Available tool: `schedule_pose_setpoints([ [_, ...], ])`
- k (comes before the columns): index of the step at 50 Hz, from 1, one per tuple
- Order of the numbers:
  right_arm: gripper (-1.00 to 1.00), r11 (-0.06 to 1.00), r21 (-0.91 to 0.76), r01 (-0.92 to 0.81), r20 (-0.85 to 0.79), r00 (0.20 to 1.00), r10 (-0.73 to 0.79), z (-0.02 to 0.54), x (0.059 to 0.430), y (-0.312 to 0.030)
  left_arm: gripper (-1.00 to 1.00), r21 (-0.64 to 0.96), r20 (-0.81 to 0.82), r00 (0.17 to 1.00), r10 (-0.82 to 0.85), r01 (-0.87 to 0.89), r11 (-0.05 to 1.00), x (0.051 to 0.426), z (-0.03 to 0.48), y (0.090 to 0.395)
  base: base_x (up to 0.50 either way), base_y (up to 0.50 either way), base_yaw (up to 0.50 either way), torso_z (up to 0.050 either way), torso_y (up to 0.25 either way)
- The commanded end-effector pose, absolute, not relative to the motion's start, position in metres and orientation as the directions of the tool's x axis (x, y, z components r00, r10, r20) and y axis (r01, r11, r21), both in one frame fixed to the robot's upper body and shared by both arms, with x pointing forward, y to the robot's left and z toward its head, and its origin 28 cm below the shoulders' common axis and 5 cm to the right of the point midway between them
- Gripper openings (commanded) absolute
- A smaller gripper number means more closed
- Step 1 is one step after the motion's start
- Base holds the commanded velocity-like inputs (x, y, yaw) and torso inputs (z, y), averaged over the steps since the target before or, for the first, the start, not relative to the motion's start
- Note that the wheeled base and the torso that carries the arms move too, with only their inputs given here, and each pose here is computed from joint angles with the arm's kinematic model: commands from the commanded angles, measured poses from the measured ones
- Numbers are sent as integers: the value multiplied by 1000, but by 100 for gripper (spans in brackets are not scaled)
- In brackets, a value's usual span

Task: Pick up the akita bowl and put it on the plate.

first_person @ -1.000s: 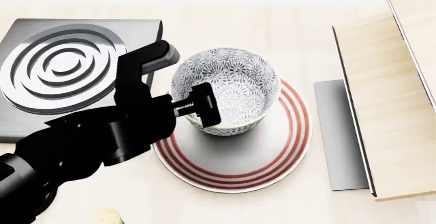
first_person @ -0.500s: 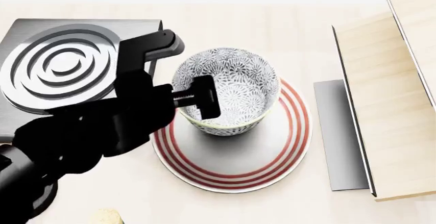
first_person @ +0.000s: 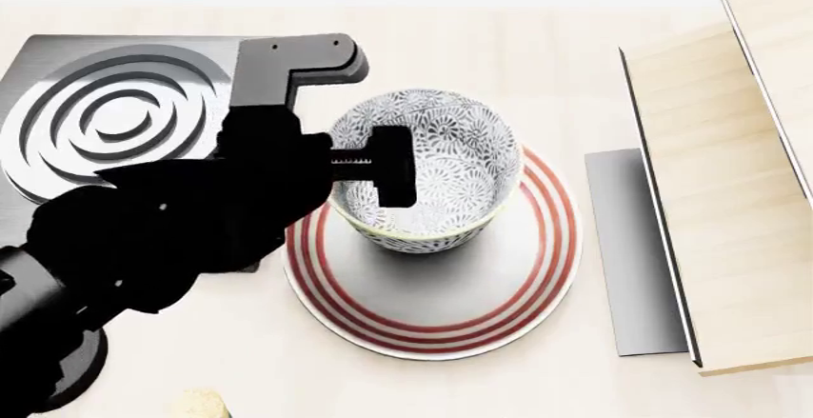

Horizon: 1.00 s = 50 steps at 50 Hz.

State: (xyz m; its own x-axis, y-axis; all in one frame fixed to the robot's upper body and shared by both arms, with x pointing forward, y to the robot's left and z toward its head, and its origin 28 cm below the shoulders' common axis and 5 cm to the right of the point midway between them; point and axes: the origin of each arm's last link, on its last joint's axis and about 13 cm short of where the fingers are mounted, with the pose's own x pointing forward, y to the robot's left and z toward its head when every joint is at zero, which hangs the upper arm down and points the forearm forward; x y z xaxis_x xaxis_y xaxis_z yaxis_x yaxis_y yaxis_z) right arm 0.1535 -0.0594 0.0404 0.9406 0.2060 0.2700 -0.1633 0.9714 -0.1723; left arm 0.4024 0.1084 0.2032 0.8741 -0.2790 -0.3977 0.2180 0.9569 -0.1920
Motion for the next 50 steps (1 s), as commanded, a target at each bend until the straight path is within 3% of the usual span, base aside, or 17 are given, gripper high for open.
schedule_pose_setpoints([
  [1, 100, 971, -174, -164, 274, 939, 208, 42, 154, -59, 100, -120, -377, 894, -244, 214, 970, 402, 209, 106, 0, 0, 0, 0, 0],
  [27, 100, 973, -163, -161, 282, 938, 202, 45, 152, -60, 100, 29, -262, 947, -188, 202, 979, 394, 251, 107, 0, 0, 0, 0, 0],
  [50, 100, 976, -158, -149, 292, 937, 191, 47, 150, -61, 100, 117, -156, 968, -198, 217, 969, 362, 303, 127, 0, 0, 0, 0, 0],
])
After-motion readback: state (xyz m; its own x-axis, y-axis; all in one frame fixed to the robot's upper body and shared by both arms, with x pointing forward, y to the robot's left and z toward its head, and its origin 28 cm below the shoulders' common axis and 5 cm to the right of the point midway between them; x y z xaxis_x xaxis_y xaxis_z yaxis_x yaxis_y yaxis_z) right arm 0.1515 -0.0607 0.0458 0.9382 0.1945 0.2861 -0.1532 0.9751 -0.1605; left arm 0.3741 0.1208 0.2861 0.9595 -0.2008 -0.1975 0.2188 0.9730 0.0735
